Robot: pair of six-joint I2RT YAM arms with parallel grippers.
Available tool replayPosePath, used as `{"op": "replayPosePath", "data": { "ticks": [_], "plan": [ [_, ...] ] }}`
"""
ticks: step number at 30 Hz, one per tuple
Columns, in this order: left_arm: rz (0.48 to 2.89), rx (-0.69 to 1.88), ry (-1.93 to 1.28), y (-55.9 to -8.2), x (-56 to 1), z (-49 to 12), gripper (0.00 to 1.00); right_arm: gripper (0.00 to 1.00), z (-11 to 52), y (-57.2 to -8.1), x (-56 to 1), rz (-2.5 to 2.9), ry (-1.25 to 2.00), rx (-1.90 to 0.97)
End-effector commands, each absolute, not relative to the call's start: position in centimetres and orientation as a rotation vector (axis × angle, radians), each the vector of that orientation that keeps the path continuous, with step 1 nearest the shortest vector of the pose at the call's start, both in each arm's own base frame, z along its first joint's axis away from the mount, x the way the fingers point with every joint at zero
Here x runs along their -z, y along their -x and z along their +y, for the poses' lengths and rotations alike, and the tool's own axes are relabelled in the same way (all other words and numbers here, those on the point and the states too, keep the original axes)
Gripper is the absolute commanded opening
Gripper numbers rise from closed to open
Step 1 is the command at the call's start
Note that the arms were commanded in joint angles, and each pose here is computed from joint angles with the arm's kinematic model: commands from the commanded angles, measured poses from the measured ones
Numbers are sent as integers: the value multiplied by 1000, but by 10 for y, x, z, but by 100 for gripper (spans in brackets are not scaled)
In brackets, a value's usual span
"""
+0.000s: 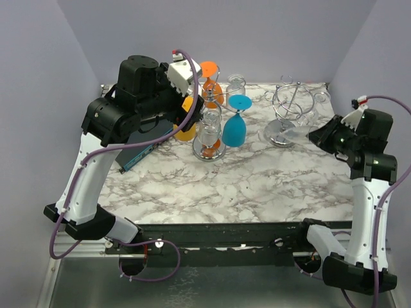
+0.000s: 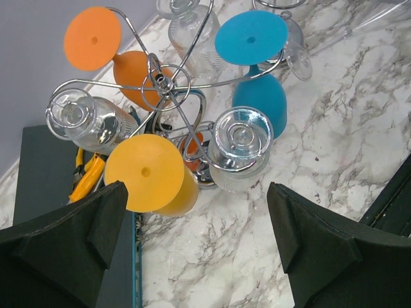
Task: Place the wine glass upside down on the wine glass rack
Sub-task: Pick up the wine glass at the center of the board, then turn the wine glass upside down at the wine rack.
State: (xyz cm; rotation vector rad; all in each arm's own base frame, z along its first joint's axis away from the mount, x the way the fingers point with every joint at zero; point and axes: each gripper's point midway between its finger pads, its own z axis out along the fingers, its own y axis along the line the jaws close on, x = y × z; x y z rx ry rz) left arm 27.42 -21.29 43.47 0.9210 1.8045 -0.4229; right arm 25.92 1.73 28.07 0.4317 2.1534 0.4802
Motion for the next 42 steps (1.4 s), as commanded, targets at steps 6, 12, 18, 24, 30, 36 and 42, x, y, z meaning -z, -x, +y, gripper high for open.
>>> {"op": "replayPosePath", "data": {
  "ticks": [6,12,18,24,30,36,42],
  "plan": [
    [1701,535,-861,-266,-472,-223,99,0,74,-261,-419,1819,-132,-848],
    [1663,611,-887,-260,-479,-235,99,0,90,-271,-461,1680,-15,-995],
    [1655,621,-885,-262,-482,-239,99,0,93,-284,-478,1630,37,-1050],
    [1663,658,-895,-263,-477,-248,99,0,94,-280,-481,1621,48,-1039],
    [1646,674,-902,-273,-476,-261,99,0,92,-279,-474,1628,40,-1025],
    [1623,678,-916,-281,-475,-272,99,0,90,-275,-470,1636,35,-986],
    [1610,720,-936,-285,-472,-288,99,0,94,-271,-470,1615,59,-1012]
  ]
}}
